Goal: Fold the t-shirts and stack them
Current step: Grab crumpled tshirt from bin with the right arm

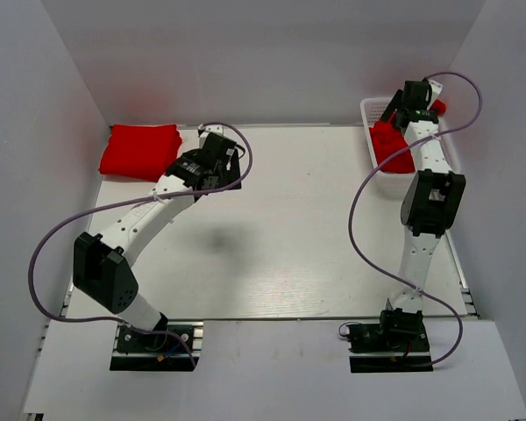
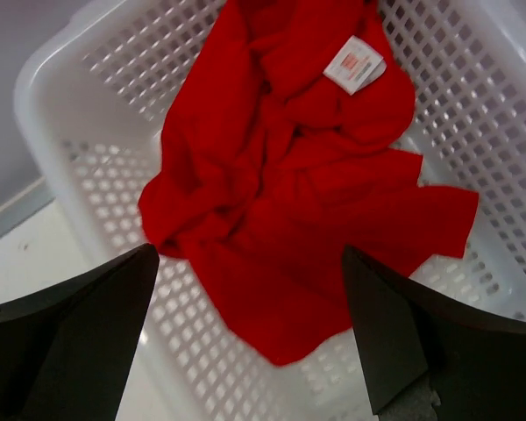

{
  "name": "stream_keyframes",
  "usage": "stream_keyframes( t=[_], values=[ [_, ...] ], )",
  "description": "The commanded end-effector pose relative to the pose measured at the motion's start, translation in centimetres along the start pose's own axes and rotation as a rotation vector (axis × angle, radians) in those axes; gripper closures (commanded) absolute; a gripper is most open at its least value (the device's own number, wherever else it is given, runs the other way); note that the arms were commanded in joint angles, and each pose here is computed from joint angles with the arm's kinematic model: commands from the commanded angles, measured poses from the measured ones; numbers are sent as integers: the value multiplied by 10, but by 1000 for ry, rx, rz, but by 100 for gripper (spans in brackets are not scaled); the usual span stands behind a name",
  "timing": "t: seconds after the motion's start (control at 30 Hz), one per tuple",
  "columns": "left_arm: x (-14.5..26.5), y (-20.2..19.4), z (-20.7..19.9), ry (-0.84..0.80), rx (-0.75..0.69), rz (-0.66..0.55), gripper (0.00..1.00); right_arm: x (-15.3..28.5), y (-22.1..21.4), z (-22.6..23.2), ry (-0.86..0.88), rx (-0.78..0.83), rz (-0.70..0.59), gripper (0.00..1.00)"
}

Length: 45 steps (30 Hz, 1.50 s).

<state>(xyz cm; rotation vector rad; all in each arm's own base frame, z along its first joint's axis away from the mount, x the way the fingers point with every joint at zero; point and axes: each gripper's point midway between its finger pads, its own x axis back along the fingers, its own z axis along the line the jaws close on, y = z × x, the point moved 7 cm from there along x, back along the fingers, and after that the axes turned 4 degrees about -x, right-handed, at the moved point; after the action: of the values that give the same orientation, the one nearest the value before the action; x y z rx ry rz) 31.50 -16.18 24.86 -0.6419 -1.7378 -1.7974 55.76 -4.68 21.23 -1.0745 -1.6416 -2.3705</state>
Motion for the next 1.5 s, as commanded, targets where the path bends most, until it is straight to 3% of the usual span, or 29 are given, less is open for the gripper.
stream_keyframes(
  t=[0.0, 0.17, 0.47, 0.57, 0.67, 0.7, 0.73, 1.0, 1.2, 1.37, 1.47],
  values=[
    [0, 15, 1, 21, -23, -32, 0, -27, 19, 7, 113, -71, -121, 10],
    [-10, 12, -1, 39, -56, -14, 0, -76, 3, -7, 100, -132, -114, 10],
    [-26, 5, -9, 20, -92, 24, 0, -132, -24, 4, 289, -261, -146, 10],
    [-27, 3, -10, 18, -101, 45, 0, -137, -29, 9, 329, -283, -137, 20],
    [-30, 1, -11, 21, -105, 52, 0, -127, -23, 8, 326, -284, -151, 66],
    [-31, -4, -11, 16, -110, 66, 0, -125, -20, 7, 326, -283, -161, 100],
    [-29, -2, -10, 13, -106, 58, 0, -120, -20, 3, 309, -283, -160, 100],
    [-10, -3, -6, -58, -79, 26, 0, -36, 61, -8, 241, -147, -320, 100],
    [15, -9, 5, -97, -25, -12, 0, 78, 131, -15, 260, -63, -491, 100],
    [31, -13, 13, -113, 9, -24, 0, 168, 166, -4, 398, -7, -536, 100],
    [37, -20, 15, -134, 32, -18, 0, 235, 185, 14, 615, 52, -577, 100]
  ],
)
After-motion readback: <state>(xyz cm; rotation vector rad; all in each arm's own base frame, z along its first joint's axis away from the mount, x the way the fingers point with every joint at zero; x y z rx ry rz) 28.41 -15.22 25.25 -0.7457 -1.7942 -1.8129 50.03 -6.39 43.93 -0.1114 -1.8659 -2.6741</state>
